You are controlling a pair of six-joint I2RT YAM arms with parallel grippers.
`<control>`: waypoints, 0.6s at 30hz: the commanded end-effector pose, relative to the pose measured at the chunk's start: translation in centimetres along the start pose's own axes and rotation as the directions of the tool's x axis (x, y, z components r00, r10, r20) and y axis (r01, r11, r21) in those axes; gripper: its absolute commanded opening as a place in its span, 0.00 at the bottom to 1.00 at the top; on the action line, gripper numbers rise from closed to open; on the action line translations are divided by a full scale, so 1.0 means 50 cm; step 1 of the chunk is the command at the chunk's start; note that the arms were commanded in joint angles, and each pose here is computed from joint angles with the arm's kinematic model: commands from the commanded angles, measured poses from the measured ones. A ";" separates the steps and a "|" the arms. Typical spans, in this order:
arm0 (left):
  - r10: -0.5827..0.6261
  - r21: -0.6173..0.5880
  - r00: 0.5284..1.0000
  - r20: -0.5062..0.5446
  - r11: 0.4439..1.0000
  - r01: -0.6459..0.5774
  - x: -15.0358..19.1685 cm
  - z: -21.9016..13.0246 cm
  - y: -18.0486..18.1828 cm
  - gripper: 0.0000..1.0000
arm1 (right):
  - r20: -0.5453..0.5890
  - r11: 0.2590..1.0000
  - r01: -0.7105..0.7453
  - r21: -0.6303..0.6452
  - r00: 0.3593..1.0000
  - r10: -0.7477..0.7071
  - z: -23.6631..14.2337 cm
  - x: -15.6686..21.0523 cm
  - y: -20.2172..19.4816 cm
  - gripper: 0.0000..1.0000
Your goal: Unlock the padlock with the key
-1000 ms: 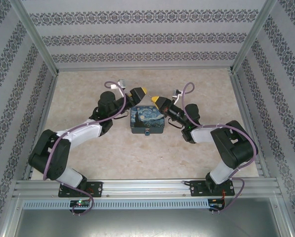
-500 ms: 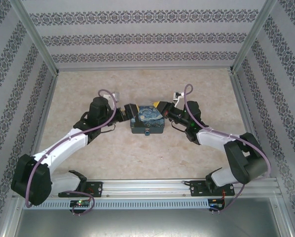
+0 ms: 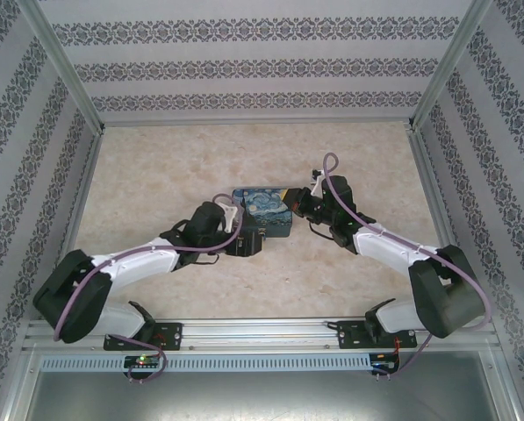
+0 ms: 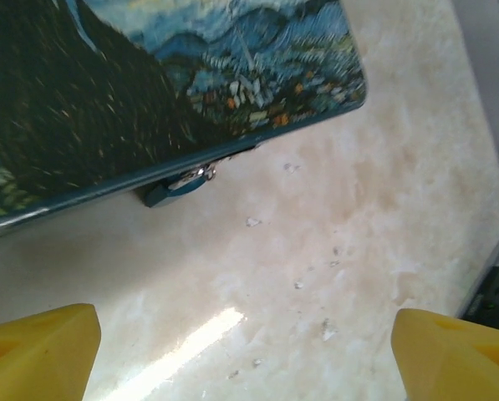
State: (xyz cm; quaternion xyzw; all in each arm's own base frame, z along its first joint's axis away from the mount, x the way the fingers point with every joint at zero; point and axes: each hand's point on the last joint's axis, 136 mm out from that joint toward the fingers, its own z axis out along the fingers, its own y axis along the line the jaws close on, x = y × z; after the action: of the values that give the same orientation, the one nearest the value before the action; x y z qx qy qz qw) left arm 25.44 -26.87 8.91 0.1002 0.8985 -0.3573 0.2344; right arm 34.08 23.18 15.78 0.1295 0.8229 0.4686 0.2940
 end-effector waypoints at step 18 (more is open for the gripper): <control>0.193 -0.122 0.979 0.063 0.975 -0.184 -0.022 0.125 0.040 0.77 | 0.016 0.996 -0.076 -0.036 0.997 0.077 0.053 -0.013 -0.033 0.00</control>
State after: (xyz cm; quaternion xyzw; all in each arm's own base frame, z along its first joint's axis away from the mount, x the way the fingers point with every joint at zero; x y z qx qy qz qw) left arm 27.65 -28.69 3.52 0.1473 0.9096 -0.2862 0.2628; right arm 35.77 23.86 13.26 0.1581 0.8173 0.4794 0.2778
